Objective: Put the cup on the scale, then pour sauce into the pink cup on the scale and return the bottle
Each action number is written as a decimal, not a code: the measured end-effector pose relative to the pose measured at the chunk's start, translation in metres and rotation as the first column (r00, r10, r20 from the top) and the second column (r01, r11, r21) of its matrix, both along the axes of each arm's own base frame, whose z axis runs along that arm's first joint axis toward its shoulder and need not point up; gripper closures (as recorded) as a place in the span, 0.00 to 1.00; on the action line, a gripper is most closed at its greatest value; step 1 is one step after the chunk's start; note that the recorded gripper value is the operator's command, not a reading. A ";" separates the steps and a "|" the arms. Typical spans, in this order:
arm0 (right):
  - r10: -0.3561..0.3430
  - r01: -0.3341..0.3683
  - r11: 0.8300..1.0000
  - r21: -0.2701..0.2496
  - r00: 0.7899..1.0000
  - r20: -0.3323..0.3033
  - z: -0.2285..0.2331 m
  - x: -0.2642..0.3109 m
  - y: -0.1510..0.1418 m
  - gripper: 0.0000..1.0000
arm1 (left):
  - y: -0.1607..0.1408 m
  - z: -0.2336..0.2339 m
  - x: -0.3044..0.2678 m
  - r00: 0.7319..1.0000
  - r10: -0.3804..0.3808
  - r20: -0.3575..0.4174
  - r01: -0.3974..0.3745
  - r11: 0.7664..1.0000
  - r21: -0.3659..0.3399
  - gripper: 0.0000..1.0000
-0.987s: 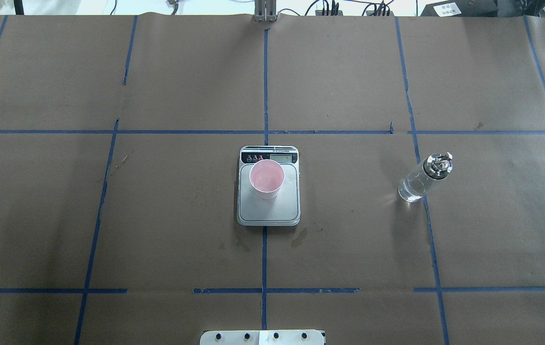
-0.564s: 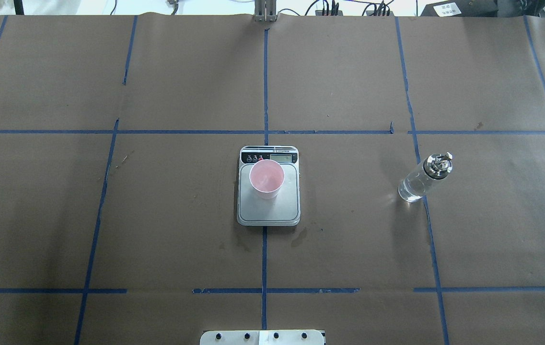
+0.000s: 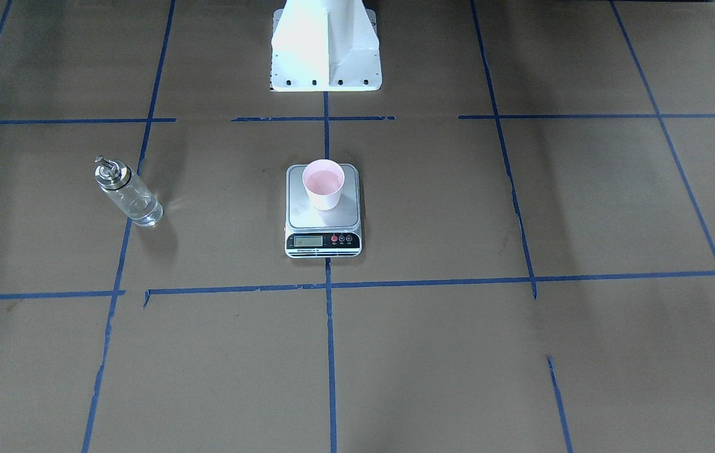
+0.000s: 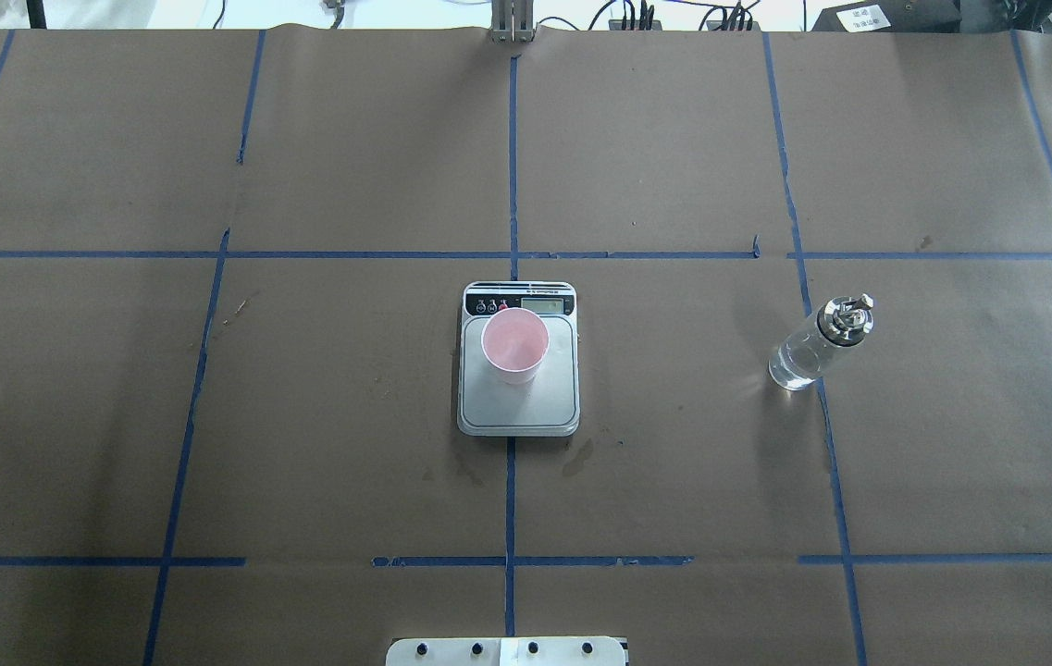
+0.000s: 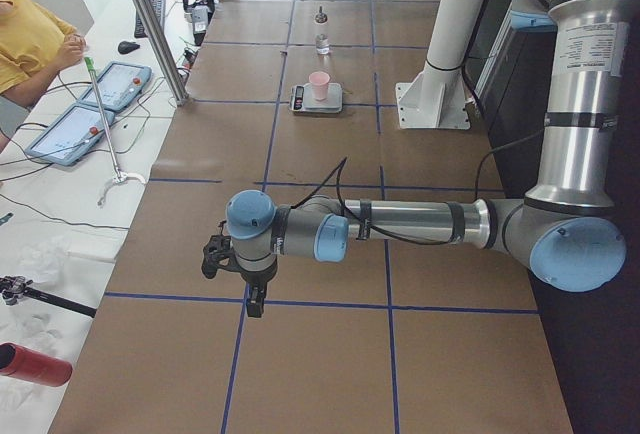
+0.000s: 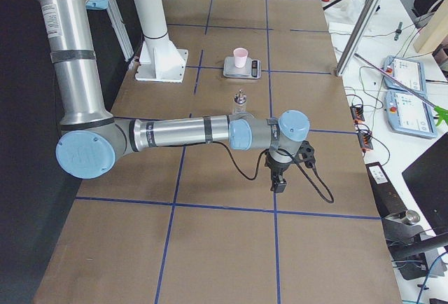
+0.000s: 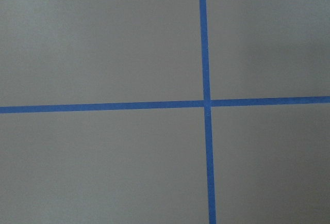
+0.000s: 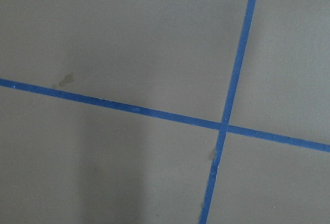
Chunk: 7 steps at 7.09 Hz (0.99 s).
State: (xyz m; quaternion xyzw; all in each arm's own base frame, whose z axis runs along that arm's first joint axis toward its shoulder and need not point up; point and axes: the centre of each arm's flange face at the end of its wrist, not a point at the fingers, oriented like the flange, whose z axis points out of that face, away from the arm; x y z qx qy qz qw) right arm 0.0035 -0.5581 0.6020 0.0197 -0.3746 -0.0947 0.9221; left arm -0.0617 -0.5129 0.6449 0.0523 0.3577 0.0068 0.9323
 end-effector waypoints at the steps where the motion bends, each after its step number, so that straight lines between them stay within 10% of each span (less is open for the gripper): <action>1: -0.001 0.001 1.000 -0.002 1.000 0.004 0.000 0.000 0.000 0.00 | -0.002 -0.002 0.000 1.000 0.000 0.001 0.000 1.000 0.006 0.00; 7: -0.002 0.002 1.000 -0.020 1.000 0.011 0.007 -0.001 0.002 0.00 | -0.007 -0.016 0.001 1.000 0.002 -0.003 -0.002 0.999 0.032 0.00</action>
